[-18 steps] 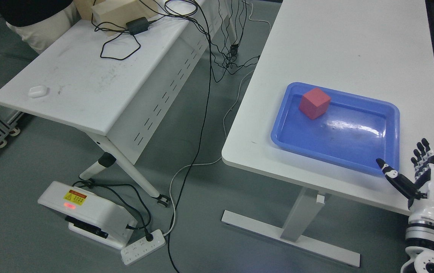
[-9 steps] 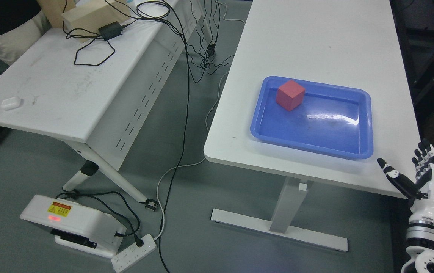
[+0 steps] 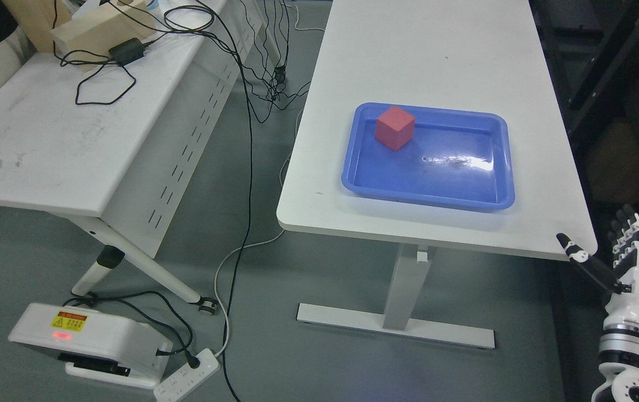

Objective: Pick pink block from left shelf to tray

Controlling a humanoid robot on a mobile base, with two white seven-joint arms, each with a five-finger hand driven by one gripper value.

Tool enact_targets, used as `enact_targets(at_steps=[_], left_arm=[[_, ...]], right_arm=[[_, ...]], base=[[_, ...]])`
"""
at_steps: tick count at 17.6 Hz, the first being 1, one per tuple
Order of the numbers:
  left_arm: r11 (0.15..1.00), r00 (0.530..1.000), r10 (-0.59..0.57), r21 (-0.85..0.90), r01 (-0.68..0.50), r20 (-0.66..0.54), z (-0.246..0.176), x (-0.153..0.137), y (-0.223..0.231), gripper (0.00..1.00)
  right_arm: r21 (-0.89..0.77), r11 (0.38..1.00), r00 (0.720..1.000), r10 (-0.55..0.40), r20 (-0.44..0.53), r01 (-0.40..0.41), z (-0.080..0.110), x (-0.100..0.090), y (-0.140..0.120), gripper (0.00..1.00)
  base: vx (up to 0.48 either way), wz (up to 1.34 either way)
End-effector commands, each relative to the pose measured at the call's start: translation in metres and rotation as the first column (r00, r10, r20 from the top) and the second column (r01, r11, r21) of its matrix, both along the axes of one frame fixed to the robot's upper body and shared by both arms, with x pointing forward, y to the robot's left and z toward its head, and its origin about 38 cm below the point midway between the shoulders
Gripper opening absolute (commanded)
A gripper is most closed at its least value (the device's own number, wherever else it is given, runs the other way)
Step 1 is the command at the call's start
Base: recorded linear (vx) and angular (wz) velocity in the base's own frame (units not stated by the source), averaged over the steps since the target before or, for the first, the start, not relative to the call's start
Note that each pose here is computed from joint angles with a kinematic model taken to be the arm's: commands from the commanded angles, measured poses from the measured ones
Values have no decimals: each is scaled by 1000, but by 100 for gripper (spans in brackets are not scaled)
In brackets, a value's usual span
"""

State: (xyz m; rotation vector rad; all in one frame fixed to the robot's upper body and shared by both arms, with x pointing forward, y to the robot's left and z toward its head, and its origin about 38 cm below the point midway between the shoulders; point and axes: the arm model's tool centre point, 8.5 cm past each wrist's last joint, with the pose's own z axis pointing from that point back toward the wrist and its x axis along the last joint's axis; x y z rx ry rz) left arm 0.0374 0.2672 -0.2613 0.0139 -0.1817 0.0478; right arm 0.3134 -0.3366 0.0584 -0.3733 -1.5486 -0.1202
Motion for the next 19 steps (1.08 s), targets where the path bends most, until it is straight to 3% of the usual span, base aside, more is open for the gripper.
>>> enact_targets(at_steps=[1, 19], left_arm=[[1000, 1000, -1, 17, 1, -8, 1, -6, 11, 100], [1000, 1000, -1, 17, 1, -8, 1, -6, 11, 100]], right_arm=[[-17, 1000, 1000, 3, -3, -3, 1, 0, -6, 100], [-17, 1000, 1000, 2, -3, -2, 2, 1, -6, 100]], base=[[-45, -80], [-63, -34]])
